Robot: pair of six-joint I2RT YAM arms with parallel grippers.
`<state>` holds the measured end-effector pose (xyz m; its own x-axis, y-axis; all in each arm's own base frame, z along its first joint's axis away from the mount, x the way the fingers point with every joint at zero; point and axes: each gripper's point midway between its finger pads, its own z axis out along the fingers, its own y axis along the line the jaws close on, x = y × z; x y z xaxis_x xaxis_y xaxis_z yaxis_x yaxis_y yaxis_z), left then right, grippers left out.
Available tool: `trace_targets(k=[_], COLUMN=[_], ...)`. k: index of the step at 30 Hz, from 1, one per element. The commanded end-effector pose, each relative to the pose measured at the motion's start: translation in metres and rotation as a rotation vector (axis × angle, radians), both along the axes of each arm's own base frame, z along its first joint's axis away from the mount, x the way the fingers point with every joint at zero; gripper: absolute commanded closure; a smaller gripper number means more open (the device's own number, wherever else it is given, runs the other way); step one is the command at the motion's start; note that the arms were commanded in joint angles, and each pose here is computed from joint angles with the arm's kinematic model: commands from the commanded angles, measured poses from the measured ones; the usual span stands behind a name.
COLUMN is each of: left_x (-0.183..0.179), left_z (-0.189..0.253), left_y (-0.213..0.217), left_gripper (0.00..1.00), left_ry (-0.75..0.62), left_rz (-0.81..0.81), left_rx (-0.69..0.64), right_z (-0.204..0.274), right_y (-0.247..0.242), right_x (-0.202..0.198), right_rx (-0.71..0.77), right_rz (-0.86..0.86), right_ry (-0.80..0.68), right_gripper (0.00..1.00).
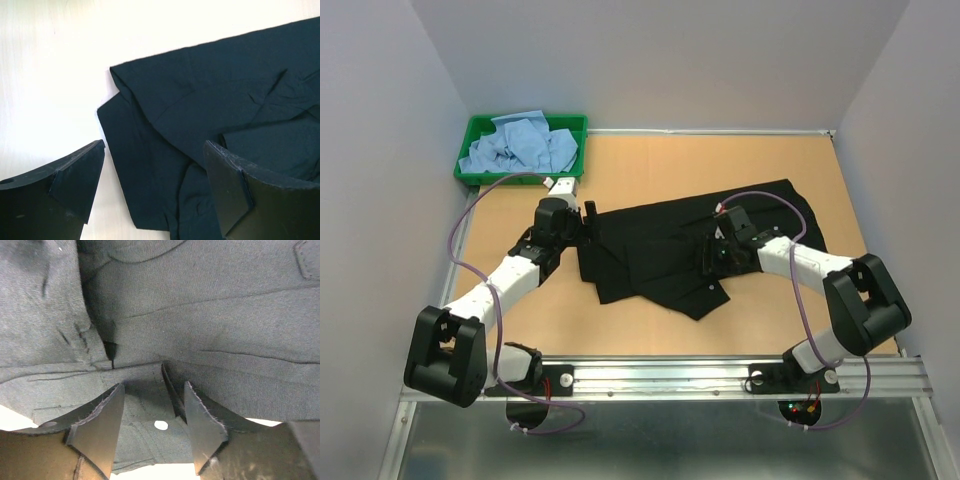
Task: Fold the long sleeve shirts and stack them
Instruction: Fold the shirt
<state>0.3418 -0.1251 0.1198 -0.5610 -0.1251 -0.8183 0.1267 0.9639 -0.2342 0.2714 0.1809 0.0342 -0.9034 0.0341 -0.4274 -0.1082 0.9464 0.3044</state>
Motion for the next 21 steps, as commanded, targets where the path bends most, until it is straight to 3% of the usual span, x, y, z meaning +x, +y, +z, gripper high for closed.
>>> trace_targets(k=[1,10,16,18,21], left_x=[0.011,0.012,0.013,0.012,0.011], left_z=[0.022,0.02,0.019,0.019,0.02], left_y=[-0.002,-0.004,-0.007,-0.007,-0.007], left_gripper=[0.09,0.09,0.09,0.09,0.09], left_ry=[-0.096,-0.093,-0.091,-0.095,-0.1], left_rz=[-0.002,-0.014,-0.024,-0.027,-0.029], left_rx=[-0.004,0.0,-0.004,-0.002,0.0], right_z=[-0.001,0.002,0.006,0.006,0.009], right_y=[0.009,0.009,0.01,0.011,0.011], right_x=[0.0,-0.001,-0.004,-0.007,-0.009], right_rx=[0.009,0.0,0.005,0.01,0.017], right_rz=[0.049,0.097,0.148,0.159,0.177], right_ry=[-0.015,-0.036,-0.049,-0.046,-0.053], right_gripper=[0.46,0.61,0.81,0.83,0.99])
